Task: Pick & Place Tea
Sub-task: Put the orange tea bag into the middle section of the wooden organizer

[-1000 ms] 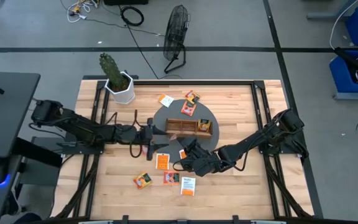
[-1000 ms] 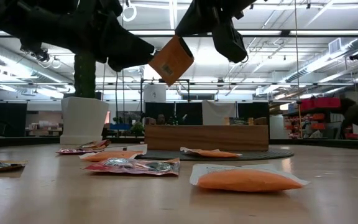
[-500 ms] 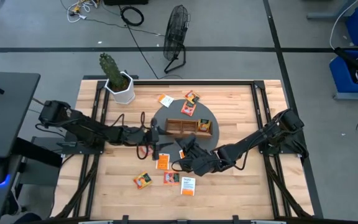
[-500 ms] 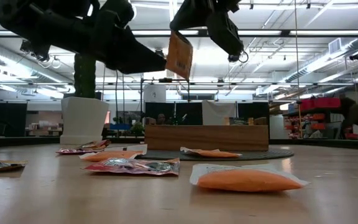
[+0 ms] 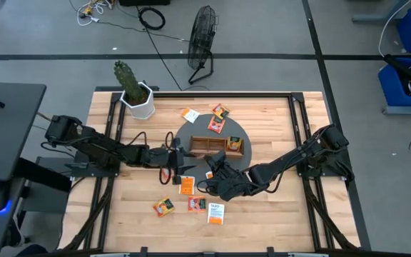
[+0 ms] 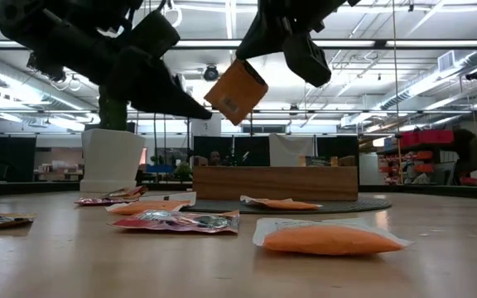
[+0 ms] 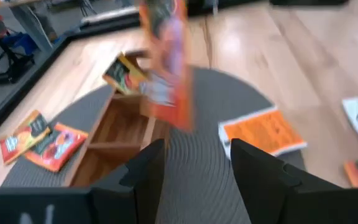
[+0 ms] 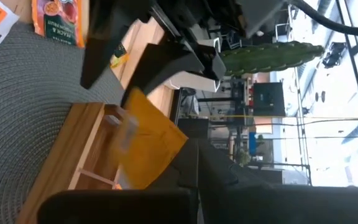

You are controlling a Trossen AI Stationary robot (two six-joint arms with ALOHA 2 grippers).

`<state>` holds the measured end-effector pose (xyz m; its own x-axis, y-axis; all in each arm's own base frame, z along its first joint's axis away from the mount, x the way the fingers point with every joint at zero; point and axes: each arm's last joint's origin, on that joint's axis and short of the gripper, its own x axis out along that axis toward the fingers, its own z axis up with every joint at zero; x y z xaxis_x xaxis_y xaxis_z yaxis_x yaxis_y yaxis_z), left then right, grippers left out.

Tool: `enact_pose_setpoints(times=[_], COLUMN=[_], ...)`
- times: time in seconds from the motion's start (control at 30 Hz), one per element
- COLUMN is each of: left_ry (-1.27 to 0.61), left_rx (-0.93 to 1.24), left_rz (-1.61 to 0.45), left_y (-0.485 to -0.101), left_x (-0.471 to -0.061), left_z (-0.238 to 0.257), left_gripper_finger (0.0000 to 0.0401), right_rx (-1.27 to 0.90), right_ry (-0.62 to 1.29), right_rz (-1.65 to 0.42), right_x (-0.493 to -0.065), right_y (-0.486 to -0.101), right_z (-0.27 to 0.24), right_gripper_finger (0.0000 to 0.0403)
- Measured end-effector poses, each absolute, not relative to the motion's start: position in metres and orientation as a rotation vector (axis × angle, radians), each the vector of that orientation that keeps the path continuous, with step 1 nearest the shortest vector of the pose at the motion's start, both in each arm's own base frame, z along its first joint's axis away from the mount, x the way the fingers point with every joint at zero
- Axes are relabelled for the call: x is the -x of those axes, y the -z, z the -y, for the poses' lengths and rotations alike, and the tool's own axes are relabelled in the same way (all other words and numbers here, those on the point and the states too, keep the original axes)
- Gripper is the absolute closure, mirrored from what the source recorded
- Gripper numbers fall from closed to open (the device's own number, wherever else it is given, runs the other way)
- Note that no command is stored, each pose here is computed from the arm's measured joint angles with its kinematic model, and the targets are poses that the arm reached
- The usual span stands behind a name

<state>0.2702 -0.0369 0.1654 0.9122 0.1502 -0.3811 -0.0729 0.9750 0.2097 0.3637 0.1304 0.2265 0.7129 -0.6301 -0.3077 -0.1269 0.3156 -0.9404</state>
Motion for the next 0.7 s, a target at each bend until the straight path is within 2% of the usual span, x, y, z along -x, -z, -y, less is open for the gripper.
enact_pose_setpoints(times=[0.33,0.7], left_ry=[-0.191,-0.136], left_rx=[-0.197,-0.185], left_rz=[-0.39,-0.308], left_y=[-0.167,-0.174], left_x=[-0.27,-0.274], left_z=[0.035,0.037], left_gripper_finger=[0.0213,0.0214], right_rx=[1.204,1.161], right_ry=[0.374,0.343], right_rz=[-0.732,-0.719], right_x=[-0.364,-0.368], right_y=[-0.227,-0.226], right_z=[-0.13,-0.125], right_gripper_finger=[0.0403,0.0403])
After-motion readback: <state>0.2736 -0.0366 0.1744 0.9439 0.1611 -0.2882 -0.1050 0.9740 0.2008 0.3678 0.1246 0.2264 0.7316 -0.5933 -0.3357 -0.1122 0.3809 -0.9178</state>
